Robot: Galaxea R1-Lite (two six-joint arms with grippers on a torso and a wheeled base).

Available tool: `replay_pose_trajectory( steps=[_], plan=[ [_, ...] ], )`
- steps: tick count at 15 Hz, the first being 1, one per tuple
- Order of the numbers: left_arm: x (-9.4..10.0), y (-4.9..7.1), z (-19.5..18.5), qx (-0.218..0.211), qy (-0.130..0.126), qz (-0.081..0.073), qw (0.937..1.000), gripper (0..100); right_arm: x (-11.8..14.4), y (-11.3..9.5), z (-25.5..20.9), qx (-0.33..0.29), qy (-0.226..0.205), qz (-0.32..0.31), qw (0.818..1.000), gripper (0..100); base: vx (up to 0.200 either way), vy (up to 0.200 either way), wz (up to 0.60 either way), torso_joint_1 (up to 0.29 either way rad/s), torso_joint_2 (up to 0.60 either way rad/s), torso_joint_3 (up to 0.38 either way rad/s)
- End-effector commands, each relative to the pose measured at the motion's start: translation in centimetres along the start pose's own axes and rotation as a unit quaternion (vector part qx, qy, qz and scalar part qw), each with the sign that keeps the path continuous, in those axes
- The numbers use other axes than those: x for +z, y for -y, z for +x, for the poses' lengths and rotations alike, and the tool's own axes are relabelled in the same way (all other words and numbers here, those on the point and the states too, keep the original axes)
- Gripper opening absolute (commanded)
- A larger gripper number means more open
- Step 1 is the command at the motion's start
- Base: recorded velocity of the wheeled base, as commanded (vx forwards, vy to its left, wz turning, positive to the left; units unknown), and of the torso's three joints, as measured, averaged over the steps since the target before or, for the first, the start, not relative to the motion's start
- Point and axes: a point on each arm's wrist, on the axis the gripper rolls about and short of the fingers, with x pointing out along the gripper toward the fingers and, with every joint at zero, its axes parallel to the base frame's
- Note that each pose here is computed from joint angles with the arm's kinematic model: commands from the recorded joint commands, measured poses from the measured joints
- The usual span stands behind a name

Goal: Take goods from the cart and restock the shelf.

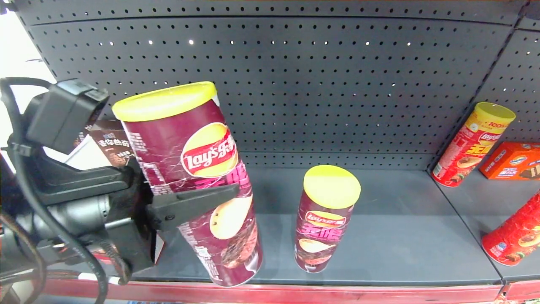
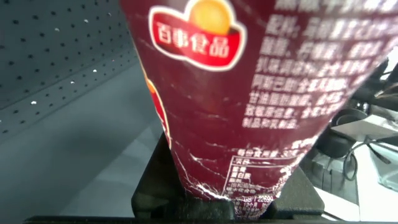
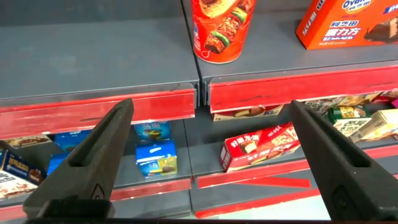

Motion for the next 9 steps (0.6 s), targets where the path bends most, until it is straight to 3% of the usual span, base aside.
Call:
replay_pose_trajectory(
  steps=[1, 2, 4, 9],
  plan=[
    [0.3, -1.9, 3.2, -0.005, -0.009, -0.002, 0.9999, 0, 0.0, 0.0, 0.0, 0.000, -0.002, 0.000, 1.000, 100, 0.000, 0.000, 0.00, 0.000, 0.00, 0.000],
    [0.6, -2.6, 4.2, -0.003, -0.007, 0.008, 0.9999, 0, 0.0, 0.0, 0.0, 0.000, -0.002, 0.000, 1.000, 100, 0.000, 0.000, 0.00, 0.000, 0.00, 0.000],
    [0.2, -5.1, 6.1, 0.012, -0.020, 0.053, 0.9983, 0, 0.0, 0.0, 0.0, 0.000, -0.002, 0.000, 1.000, 100, 0.000, 0.000, 0.00, 0.000, 0.00, 0.000],
    [-0.8, -8.6, 9.7, 0.007, -0.030, 0.093, 0.9952, 0, 0.0, 0.0, 0.0, 0.000, -0.002, 0.000, 1.000, 100, 0.000, 0.000, 0.00, 0.000, 0.00, 0.000]
  ],
)
